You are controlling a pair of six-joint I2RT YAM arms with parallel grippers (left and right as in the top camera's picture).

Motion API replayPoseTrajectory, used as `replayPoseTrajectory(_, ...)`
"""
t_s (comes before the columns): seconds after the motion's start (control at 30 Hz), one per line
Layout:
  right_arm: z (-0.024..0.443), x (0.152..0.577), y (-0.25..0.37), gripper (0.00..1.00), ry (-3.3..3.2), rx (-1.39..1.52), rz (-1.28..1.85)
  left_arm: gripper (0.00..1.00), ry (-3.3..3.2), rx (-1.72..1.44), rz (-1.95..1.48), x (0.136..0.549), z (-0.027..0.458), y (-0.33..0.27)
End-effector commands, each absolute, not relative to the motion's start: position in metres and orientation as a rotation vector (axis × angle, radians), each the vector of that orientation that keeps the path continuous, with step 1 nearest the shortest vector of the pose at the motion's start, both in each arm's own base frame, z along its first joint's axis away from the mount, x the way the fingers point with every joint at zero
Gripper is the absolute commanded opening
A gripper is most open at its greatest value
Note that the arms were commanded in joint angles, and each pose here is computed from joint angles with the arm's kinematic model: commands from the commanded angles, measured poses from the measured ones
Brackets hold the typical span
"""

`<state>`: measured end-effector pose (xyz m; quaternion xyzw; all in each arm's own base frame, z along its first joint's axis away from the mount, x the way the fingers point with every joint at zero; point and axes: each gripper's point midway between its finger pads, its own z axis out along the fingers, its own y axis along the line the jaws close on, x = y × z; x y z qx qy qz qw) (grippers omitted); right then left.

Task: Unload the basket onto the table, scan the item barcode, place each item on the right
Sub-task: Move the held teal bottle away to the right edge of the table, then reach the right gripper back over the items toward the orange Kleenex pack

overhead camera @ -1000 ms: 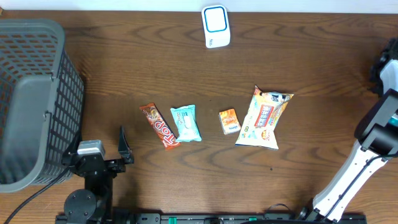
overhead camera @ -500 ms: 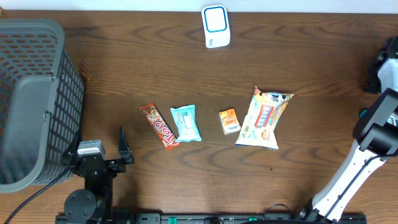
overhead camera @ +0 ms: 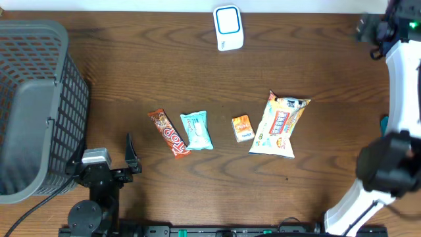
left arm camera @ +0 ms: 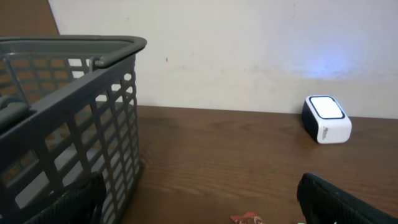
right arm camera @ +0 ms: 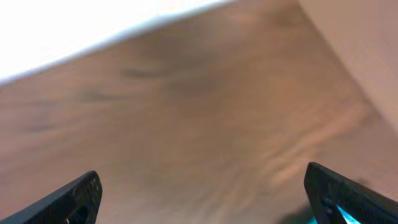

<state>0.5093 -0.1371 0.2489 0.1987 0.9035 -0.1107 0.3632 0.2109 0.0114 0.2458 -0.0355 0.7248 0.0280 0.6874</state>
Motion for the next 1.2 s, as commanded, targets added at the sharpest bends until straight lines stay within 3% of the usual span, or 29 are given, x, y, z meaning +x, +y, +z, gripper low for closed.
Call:
replayPoseTrajectory(0.0, 0.286, 0.503, -0.077, 0.99, 2.275, 0.522, 0.009, 0.98, 1.622, -0.091, 0.066, 0.211, 0.246, 0.013)
replayPoseTrajectory(0.13, 0.281, 0.488, -0.002, 0.99, 2.387, 0.404, 0.202, 0.98, 1.622, -0.091, 0.066, 0.211, 0.246, 0.013)
replayPoseTrajectory(0.33, 0.229, 0.439, 0.092, 0.99, 2.686, 0.352, 0.286, 0.98, 1.623, -0.091, 0.067, 0.211, 0.245, 0.013)
replayPoseTrajectory(0.5, 0.199, 0.386, 0.149, 0.99, 2.917, 0.330, 0.278, 0.98, 1.622, -0.091, 0.066, 0.211, 0.246, 0.013)
replayPoseTrajectory(0.6, 0.186, 0.364, 0.180, 0.99, 2.985, 0.099, 0.188, 0.98, 1.622, -0.091, 0.066, 0.211, 0.246, 0.013)
replayPoseTrajectory(0.8, 0.153, 0.352, 0.198, 0.99, 2.920, -0.201, -0.233, 0.98, 1.622, -0.091, 0.066, 0.211, 0.246, 0.013)
replayPoseTrajectory(0.93, 0.111, 0.347, 0.213, 0.99, 2.905, -0.297, -0.335, 0.98, 1.622, -0.091, 0.066, 0.211, 0.246, 0.013)
replayPoseTrajectory(1.07, 0.066, 0.342, 0.212, 0.84, 2.912, -0.346, -0.425, 0.98, 1.622, -0.091, 0.066, 0.211, 0.246, 0.013)
replayPoseTrajectory(1.17, 0.048, 0.335, 0.206, 0.83, 2.945, -0.360, -0.469, 0.98, 1.622, -0.091, 0.066, 0.211, 0.246, 0.013)
